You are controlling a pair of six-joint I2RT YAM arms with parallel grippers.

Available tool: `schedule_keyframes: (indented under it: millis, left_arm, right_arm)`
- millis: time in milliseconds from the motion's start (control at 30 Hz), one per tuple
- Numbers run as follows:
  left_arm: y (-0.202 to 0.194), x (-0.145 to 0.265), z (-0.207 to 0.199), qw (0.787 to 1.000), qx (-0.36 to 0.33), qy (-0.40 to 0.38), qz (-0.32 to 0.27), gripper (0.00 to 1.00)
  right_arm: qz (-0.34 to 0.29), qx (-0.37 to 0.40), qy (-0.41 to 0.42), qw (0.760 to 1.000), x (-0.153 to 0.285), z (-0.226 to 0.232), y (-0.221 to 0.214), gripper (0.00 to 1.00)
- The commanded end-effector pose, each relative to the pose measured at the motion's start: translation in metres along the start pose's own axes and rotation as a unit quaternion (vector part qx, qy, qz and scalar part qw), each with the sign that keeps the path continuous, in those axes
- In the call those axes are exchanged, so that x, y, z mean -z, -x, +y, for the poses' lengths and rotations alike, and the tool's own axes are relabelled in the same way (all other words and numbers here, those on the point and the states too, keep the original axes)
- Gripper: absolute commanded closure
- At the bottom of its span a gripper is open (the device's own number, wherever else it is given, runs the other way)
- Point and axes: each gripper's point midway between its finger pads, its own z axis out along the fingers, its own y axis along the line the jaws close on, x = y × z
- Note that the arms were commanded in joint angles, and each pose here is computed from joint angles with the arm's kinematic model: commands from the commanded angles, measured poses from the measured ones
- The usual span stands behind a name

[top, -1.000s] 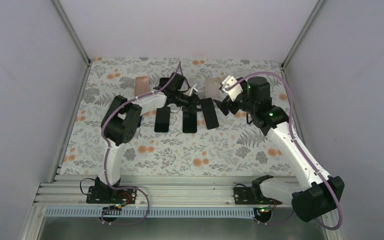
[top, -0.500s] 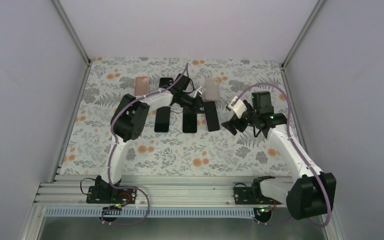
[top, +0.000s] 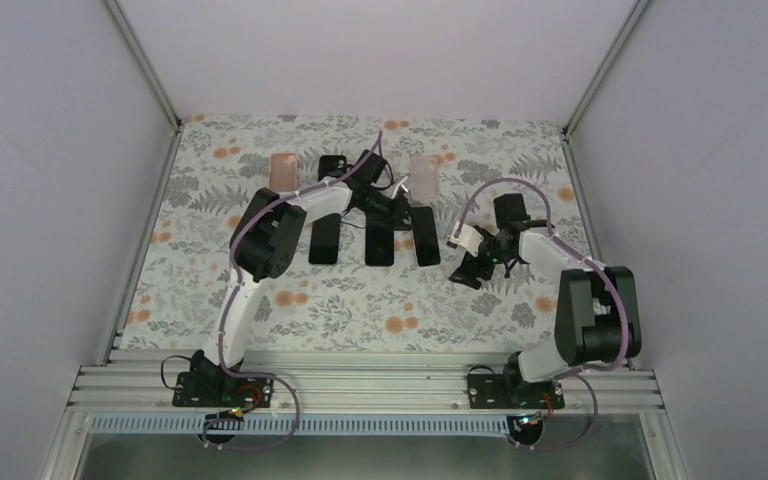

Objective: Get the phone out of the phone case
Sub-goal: Place the phone at the center of the board.

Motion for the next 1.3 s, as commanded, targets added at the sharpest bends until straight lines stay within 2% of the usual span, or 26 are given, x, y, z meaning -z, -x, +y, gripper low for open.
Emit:
schedule_keyframes:
  millis: [0,467,667,900,1067,1267]
  left_arm:
    - [0.006,-0.004,-0.008,1.000,-0.014,-0.008,0.001,0.89]
    - [0.006,-0.015,0.007,1.000,0.015,-0.001,0.007,0.85]
    - [0.008,-0.018,0.015,1.000,0.024,0.009,0.006,0.84]
    - [0.010,-0.018,0.021,0.999,0.030,0.025,0.001,0.79]
    - [0.010,-0.018,0.027,0.999,0.033,0.043,-0.003,0.73]
    - [0.010,-0.015,0.032,0.997,0.038,0.064,-0.009,0.59]
  right_arm:
    - [-0.005,0.059,0.000,0.998,-0.012,-0.012,0.000,0.04]
    - [-0.002,0.086,0.021,0.996,-0.041,-0.030,0.000,0.05]
    - [-0.007,0.099,0.035,0.994,-0.050,-0.019,0.007,0.15]
    - [-0.003,0.108,0.055,0.993,-0.061,-0.009,0.008,0.20]
    - [0.002,0.107,0.056,0.993,-0.064,-0.010,0.007,0.20]
    - [0.008,0.107,0.054,0.993,-0.064,-0.010,0.005,0.20]
